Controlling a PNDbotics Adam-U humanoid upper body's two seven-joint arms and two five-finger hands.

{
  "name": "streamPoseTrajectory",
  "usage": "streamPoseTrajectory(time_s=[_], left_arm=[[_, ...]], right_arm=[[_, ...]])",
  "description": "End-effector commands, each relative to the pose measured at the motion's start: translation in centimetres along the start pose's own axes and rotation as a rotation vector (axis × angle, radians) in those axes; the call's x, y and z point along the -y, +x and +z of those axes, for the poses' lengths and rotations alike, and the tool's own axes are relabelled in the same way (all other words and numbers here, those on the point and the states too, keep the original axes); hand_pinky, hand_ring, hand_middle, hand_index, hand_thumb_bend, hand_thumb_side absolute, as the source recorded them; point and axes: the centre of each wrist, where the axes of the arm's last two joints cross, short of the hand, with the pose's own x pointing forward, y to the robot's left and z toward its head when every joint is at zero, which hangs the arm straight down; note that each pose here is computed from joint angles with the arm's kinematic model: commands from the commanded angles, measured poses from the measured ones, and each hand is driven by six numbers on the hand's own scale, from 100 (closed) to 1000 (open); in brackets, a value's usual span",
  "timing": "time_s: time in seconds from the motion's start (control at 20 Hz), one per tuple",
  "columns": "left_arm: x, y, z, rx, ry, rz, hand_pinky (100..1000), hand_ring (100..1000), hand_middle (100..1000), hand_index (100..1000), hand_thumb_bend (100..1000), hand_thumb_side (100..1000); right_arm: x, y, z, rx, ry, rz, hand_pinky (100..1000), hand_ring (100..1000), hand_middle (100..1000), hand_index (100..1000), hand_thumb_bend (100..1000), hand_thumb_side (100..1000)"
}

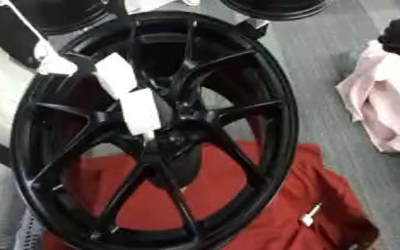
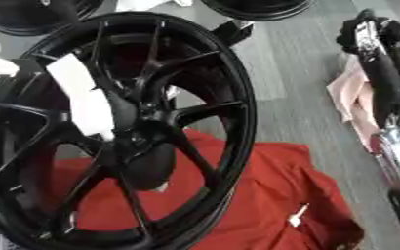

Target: Pull the pin out of the wheel hub.

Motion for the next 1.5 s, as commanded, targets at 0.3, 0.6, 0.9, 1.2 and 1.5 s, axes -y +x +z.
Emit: streamPoseTrajectory(time_s=[0.3,0.6,0.9,1.2,1.5], left_arm=[[0.4,-1.0,-0.6,-0.015,-0.046,-0.023,905,876,819,896,317,364],[1.7,-1.6,-1.3,-0.012,-0.087,-0.009,904,873,811,884,329,379],[2.3,-2.0,-1.7,-0.003,-0.101,0.0,898,865,794,874,326,373],[2.3,-1.8,-1.6,0.017,-0.095,-0.005,879,818,715,849,321,343],[2.2,-1.6,-1.5,0.034,-0.084,-0.004,820,682,477,679,270,317]], right_arm=[[0.1,0.8,-0.3,0.034,0.003,-0.003,764,678,594,622,100,666],[0.0,0.9,-0.4,0.035,-0.002,-0.011,763,675,589,621,100,669],[-0.1,0.9,-0.4,0.034,-0.006,-0.017,763,673,588,620,100,673],[-0.1,0.8,-0.3,0.028,-0.013,-0.022,763,671,586,617,100,681],[-0.1,0.8,-0.3,0.024,-0.021,-0.027,763,670,584,616,100,686]])
